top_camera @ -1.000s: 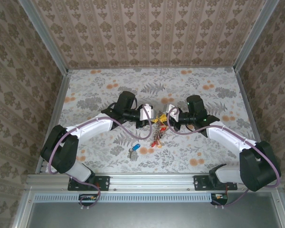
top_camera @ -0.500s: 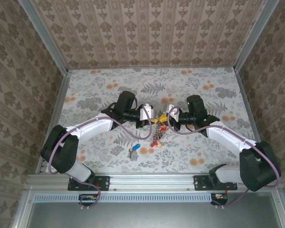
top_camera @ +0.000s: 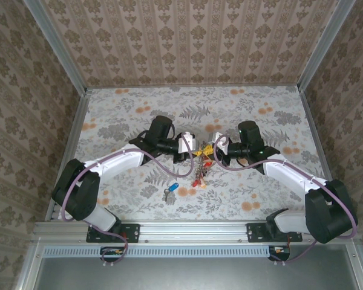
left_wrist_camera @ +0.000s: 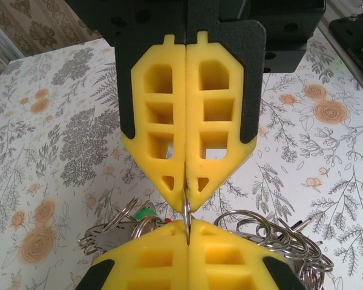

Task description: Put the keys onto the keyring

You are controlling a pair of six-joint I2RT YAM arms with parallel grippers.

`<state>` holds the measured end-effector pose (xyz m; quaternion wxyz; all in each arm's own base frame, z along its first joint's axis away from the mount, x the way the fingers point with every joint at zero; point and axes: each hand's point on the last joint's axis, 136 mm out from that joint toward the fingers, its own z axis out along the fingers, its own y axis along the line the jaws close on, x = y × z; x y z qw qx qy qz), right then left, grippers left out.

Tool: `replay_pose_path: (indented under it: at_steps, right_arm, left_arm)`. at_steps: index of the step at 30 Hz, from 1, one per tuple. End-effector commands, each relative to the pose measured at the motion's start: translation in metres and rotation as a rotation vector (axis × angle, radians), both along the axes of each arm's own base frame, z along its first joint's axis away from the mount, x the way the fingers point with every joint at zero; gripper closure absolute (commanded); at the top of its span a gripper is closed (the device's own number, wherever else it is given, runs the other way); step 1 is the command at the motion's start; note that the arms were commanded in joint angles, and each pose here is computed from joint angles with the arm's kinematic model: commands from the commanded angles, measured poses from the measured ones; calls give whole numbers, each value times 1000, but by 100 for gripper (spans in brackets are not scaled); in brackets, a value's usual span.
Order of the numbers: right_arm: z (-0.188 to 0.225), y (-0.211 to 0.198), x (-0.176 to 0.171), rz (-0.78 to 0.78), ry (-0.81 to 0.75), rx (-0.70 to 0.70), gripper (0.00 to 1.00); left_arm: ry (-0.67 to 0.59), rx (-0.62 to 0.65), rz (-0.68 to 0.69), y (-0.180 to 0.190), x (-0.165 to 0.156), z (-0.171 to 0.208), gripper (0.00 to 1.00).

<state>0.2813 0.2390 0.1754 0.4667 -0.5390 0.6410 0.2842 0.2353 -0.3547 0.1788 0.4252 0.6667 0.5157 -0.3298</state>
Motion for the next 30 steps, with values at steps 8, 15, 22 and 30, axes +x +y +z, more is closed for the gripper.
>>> replay_pose_path:
  at_steps: [8,15,22,30]
  right_arm:
    - [22,6,-4,56,-27,34,100]
    - [28,7,-4,53,-39,55,100]
    - [28,8,-4,58,-32,59,100]
    - [29,8,-4,57,-30,62,100]
  left_arm:
    - [-27,-71,-16,-9,2,26,100]
    - [-18,-76,-26,-10,1,26,91]
    - [-8,-71,-29,-9,-1,25,89]
    - [0,-78,-32,-10,-1,26,94]
